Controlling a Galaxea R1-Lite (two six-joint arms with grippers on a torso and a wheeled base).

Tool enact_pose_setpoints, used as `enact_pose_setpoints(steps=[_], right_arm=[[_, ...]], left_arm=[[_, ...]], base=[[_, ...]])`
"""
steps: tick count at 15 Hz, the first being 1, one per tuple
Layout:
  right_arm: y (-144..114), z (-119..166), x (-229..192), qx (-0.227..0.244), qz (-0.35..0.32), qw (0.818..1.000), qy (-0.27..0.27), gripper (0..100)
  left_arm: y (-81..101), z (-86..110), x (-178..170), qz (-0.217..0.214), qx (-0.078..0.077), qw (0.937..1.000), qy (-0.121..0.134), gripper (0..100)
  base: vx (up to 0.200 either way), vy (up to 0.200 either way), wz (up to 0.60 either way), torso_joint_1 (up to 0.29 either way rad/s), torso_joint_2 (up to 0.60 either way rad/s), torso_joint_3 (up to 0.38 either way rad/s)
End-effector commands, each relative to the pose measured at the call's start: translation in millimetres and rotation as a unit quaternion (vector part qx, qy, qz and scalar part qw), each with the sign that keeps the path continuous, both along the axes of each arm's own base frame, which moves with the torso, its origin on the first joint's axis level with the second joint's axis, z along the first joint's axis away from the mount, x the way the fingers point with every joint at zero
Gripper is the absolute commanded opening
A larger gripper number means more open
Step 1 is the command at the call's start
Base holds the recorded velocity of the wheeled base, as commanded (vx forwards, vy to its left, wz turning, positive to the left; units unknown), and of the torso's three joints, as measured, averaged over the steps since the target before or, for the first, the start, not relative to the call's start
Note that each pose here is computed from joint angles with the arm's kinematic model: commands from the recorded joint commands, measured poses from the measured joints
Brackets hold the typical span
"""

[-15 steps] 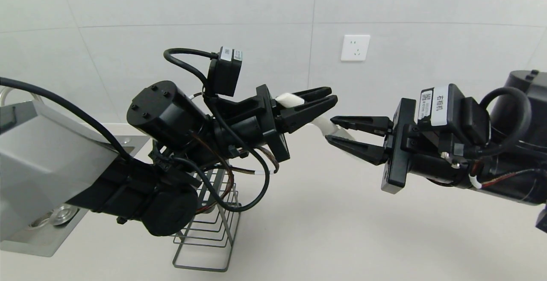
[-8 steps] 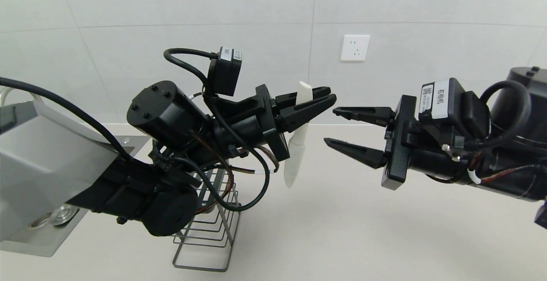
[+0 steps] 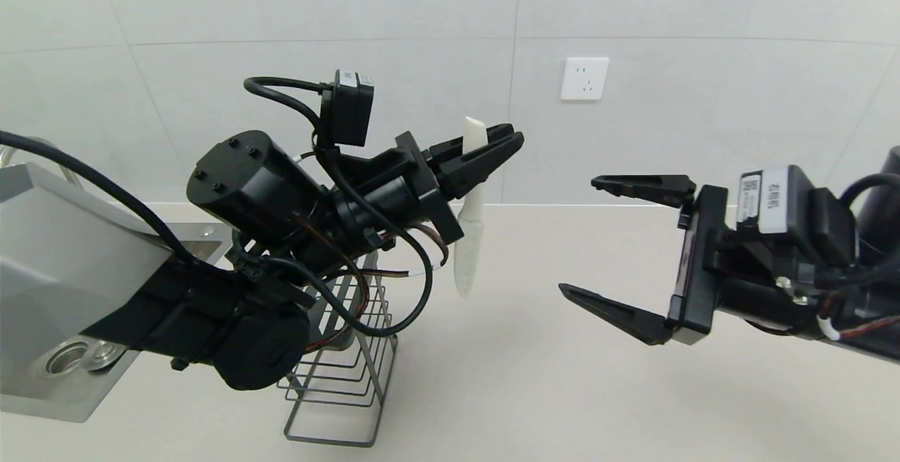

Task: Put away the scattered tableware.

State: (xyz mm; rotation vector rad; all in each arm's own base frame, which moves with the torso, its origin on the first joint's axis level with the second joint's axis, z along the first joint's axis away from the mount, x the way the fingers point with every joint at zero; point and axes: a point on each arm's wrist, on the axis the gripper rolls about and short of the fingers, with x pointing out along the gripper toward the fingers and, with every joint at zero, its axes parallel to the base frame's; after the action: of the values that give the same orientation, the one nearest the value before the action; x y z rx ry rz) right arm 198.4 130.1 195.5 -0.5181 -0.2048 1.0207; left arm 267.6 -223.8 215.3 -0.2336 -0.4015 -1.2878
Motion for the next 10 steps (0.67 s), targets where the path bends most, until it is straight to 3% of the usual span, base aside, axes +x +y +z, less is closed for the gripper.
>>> enact_pose_setpoints(steps=[1,3,4,6,7,10], right_arm=[[-63,-9,-45,0.004,-0.090,0.996,-0.009,100],[-94,-31,-97,0.011,-0.144,0.989,-0.024,100],[-95,-32,-100,0.012,-0.146,0.989,-0.027,100],[-113,-37,-156,0.047,-0.190,0.972,-0.132,100],[-114,-36,-160,0.050,-0.195,0.969,-0.143,100],[-121,-40,-203,0.106,-0.264,0.937,-0.205,100]], left_arm=[[10.2,10.7,-1,0.037,-0.021,0.9991,-0.003,0],[21.5,11.6,-4,0.056,-0.022,0.9982,0.003,0],[22.2,11.3,-4,0.057,-0.022,0.9982,0.003,0],[36.2,14.0,-13,0.069,-0.020,0.9974,0.007,0],[37.2,14.9,-15,0.070,-0.021,0.9973,0.006,0],[48.6,22.7,-22,0.092,-0.034,0.9952,0.004,0]], base=[[0.000,0.000,0.00,0.000,0.00,0.000],[0.000,0.000,0.00,0.000,0.00,0.000],[0.000,0.000,0.00,0.000,0.00,0.000],[0.000,0.000,0.00,0.000,0.00,0.000],[0.000,0.000,0.00,0.000,0.00,0.000],[0.000,0.000,0.00,0.000,0.00,0.000]])
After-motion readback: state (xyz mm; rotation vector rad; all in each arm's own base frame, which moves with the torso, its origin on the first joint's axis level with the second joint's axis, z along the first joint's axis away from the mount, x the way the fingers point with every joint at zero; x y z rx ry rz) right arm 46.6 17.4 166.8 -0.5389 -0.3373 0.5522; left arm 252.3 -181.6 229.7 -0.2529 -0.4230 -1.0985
